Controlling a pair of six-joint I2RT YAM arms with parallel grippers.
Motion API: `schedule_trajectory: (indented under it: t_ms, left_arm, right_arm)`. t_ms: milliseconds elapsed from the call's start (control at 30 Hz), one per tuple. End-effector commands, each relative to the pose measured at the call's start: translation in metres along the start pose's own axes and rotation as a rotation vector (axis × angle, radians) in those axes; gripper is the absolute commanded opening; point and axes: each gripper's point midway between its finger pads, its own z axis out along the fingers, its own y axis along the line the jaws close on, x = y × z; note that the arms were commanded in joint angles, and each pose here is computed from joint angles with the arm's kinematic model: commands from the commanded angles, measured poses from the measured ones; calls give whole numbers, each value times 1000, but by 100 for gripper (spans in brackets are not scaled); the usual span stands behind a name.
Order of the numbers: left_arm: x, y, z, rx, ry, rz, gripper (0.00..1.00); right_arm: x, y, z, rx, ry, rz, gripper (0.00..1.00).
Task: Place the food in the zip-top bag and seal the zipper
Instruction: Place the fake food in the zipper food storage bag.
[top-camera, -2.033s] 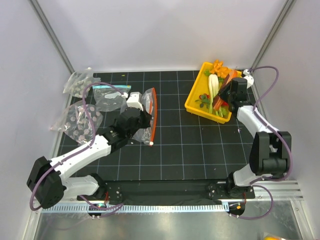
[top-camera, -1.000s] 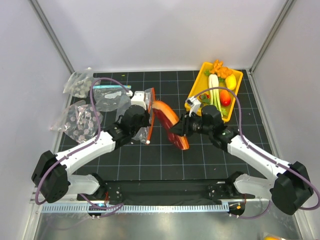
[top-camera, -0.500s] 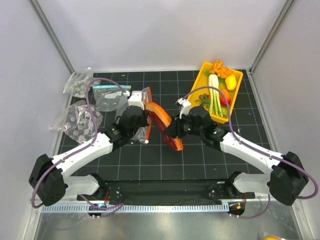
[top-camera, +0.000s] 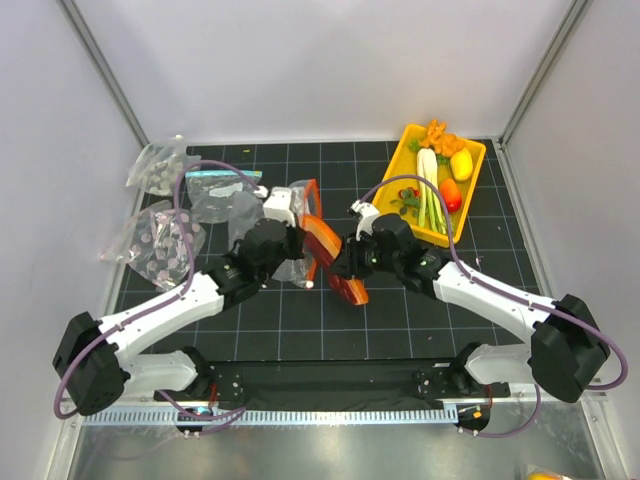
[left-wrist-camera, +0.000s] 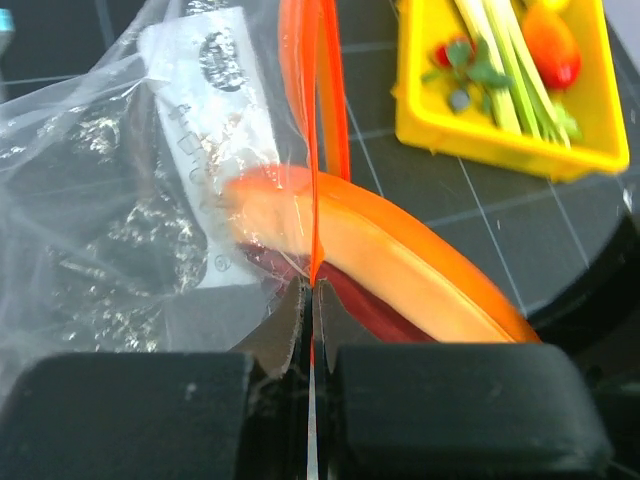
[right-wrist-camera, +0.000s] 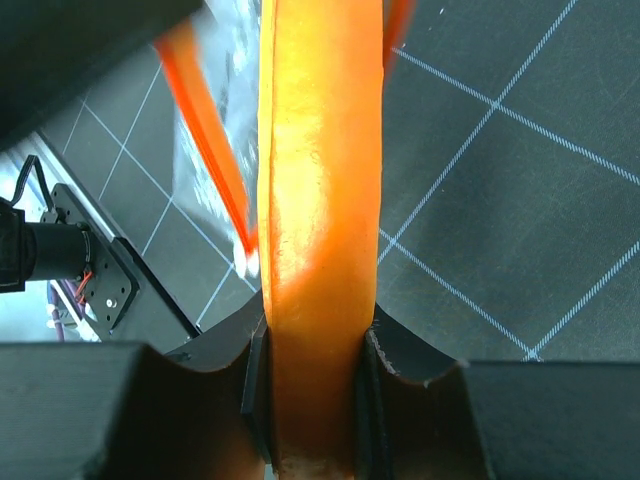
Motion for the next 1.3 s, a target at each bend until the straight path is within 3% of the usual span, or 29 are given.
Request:
schedule_trajectory:
  t_ms: [0, 367, 467, 567, 600, 700, 1000, 1267]
  left_arm:
    - [-9, -40, 1, 109, -34, 74, 0]
    - [3, -114, -40, 389, 29, 100, 0]
    - [6, -118, -41, 397, 37, 105, 0]
    - [8, -106, -28, 298, 34, 84, 0]
    - [18, -98, -21, 247, 68, 96, 0]
    - [22, -85, -10, 150, 96, 91, 0]
    - [30, -49, 18, 115, 220, -76, 0]
    - [24, -11, 27, 29, 209, -118, 0]
  right_arm:
    - [-30, 18, -6, -41, -77, -31, 1]
    - [-37, 12, -13, 3, -105, -12, 3]
    - [-40, 8, -16, 14, -118, -5, 20]
    - [-41, 10, -19, 5, -129, -8, 42]
    - [-42, 9, -20, 8, -133, -5, 57]
    - [-43, 9, -22, 10, -143, -6, 71]
    - [-40, 6, -18, 32, -112, 1, 74]
    - [-42, -10, -31, 134, -129, -25, 79]
